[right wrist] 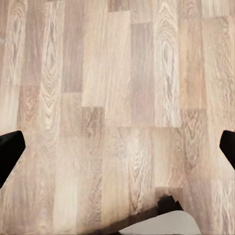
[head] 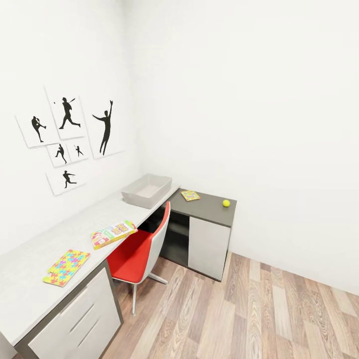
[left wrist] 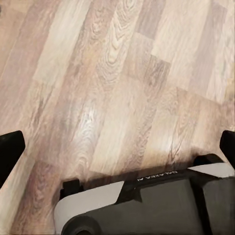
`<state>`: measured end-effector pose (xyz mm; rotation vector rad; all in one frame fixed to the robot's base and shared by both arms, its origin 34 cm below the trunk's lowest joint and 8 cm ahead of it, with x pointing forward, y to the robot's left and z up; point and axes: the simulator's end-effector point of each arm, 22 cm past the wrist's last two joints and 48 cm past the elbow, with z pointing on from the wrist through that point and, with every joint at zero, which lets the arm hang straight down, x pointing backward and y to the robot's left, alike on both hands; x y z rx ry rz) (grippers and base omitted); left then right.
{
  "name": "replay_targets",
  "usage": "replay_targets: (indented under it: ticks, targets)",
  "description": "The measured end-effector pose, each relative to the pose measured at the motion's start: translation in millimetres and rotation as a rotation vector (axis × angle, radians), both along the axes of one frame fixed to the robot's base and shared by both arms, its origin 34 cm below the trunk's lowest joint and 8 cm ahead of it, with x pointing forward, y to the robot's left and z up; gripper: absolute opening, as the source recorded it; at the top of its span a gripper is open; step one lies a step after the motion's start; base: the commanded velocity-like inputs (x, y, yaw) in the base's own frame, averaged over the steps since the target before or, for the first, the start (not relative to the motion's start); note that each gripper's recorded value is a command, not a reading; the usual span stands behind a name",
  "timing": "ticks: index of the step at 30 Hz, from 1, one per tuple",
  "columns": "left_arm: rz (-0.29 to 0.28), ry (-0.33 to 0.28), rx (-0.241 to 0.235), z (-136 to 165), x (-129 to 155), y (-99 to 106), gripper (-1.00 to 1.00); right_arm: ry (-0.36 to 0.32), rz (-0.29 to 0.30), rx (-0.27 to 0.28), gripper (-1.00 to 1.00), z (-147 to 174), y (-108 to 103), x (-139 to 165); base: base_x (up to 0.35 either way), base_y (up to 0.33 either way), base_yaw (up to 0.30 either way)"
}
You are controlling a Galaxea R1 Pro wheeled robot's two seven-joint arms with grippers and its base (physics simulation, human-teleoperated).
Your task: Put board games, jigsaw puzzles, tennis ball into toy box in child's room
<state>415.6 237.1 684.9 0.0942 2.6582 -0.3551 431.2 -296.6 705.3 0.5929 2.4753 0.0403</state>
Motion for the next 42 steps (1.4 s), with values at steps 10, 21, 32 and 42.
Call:
replay_targets:
  ticks: [10,21,32,42]
  targets:
    - [-0.275,-0.032,-0.531,112.2,17.5,-21.6,1.00,-0.213,0.209,0.225,1.00,59.7,57.0,51.1,0.000,0.000,0.000]
    - [-0.332,-0.181,-0.775,299.4,93.6,-22.8,1.00,-0.360,0.380,0.304,1.00,255.4,83.7,128.4,0.000,0.000,0.000]
    - [-0.399,-0.137,-0.774,302.2,84.6,-47.5,1.00,-0.325,0.445,0.325,1.00,259.2,109.2,121.1,0.000,0.000,0.000]
    - [-0.417,-0.133,-0.776,300.5,82.3,-56.3,1.00,-0.313,0.478,0.325,1.00,259.1,119.6,119.3,0.000,0.000,0.000]
